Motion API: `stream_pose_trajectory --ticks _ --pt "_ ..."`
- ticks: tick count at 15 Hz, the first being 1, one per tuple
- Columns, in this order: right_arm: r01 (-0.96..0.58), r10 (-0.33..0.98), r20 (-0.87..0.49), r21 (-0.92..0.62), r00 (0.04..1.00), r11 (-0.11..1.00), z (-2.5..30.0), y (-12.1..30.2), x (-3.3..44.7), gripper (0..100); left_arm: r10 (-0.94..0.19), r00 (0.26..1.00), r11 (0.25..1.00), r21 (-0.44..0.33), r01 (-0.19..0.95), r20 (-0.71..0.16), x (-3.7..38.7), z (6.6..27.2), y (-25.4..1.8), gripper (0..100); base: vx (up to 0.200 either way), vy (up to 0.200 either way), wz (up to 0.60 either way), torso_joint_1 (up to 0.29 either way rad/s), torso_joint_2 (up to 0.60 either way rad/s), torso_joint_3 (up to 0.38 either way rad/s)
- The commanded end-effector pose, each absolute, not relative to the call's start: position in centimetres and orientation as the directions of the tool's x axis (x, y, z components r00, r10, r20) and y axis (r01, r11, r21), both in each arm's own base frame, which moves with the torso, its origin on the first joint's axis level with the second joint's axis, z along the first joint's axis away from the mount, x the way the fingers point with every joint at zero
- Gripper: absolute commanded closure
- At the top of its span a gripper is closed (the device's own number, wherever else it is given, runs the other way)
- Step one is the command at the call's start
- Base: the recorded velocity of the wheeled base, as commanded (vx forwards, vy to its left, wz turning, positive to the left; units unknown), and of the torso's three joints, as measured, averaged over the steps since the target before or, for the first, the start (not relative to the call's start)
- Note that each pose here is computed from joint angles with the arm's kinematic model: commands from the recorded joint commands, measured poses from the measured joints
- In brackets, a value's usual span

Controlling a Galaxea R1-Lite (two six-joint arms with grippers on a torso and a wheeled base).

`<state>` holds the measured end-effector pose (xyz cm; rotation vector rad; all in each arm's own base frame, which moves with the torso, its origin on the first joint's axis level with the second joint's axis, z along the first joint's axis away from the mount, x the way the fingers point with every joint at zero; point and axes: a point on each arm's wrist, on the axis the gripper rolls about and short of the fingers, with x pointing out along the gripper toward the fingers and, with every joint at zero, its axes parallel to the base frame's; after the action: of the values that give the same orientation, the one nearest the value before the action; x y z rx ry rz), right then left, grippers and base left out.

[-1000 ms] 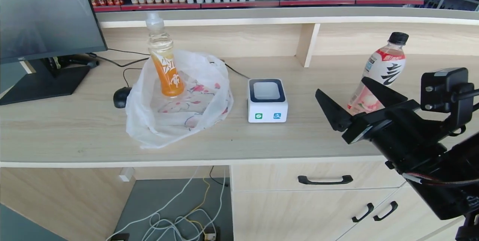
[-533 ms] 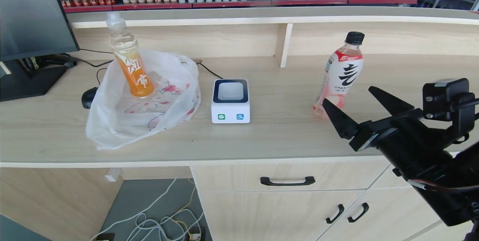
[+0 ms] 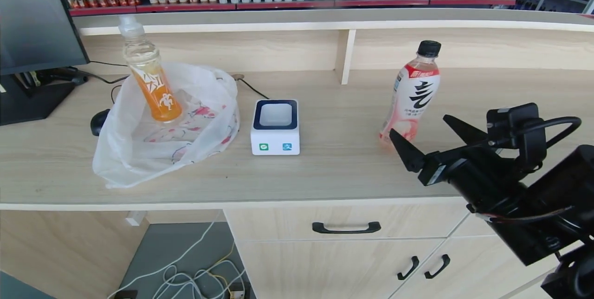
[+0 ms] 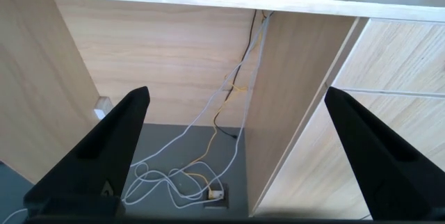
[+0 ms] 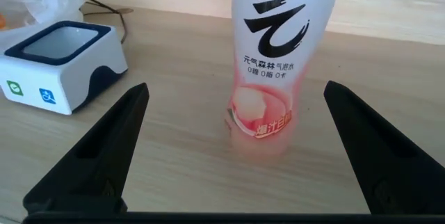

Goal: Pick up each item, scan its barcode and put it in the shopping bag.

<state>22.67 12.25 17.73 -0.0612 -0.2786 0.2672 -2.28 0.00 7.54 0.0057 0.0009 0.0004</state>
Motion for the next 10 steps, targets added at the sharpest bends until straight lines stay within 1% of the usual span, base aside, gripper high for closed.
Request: stream_pose_trajectory --ticks 1,6,8,10 --pt "-0.252 0.269 0.244 -0.100 0.932 0.963 16.9 13.2 24.5 0 0.002 1.000 1.000 0.006 -0.002 0.000 -2.3 7.5 0.0 0 0.000 0.000 0.00 0.000 0.00 0.000" --pt "-0.246 0.256 0.254 -0.071 0.933 0.967 16.5 14.3 26.5 0 0.002 1.000 1.000 0.006 -0.002 0.000 -2.3 7.5 0.0 0 0.000 0.000 0.00 0.000 0.00 0.000" --pt "-0.189 0.192 0.275 -0.036 0.942 0.981 16.9 14.6 27.7 0 0.002 1.000 1.000 0.006 -0.002 0.000 -2.3 7.5 0.0 0 0.000 0.000 0.00 0.000 0.00 0.000" --pt "-0.180 0.181 0.287 -0.031 0.941 0.983 17.0 14.8 28.2 0 0.002 1.000 1.000 0.006 -0.002 0.000 -2.3 7.5 0.0 0 0.000 0.000 0.00 0.000 0.00 0.000"
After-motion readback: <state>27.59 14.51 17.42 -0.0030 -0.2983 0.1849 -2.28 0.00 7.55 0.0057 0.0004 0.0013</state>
